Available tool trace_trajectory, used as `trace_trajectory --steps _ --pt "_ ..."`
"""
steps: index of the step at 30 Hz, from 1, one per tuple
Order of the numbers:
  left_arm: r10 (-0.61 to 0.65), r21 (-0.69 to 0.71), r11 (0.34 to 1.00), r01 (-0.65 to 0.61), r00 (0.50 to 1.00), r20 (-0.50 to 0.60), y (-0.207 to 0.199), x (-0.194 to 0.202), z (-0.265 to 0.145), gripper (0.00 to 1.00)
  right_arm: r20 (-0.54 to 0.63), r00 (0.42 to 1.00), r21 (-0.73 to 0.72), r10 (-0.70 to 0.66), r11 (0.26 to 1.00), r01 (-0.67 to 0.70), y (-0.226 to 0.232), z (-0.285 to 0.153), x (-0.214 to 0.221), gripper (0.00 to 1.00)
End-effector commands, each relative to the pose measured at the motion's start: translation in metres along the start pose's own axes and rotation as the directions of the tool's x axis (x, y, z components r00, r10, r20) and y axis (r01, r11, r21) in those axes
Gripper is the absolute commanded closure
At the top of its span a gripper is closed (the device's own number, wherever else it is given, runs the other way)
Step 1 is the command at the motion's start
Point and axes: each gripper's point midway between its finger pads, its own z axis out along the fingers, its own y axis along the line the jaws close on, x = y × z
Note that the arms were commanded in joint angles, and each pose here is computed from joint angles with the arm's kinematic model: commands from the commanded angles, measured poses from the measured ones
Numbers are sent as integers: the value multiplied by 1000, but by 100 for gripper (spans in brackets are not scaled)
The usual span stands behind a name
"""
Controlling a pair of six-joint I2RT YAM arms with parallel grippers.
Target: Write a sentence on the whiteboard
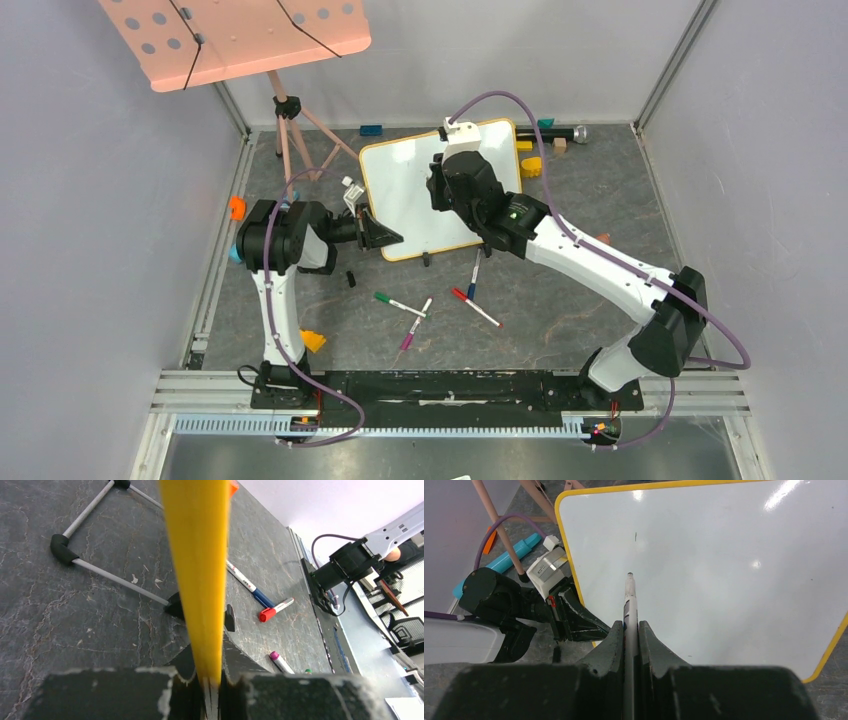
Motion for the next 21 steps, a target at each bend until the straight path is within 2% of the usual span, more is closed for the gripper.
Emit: trace_trajectory --steps 1,8,21 --pt "93 14 996 -93 996 9 6 -5 1 98 59 998 -16 27 1000 -26 0 -11 -21 100" --pt "77 8 997 -78 997 12 2 -5 0 98 47 999 -48 28 998 -26 10 -4 -20 100" --pt "43 -11 999 -43 999 22 0 -1 1 98 11 999 -125 48 991 -47 60 45 -25 100"
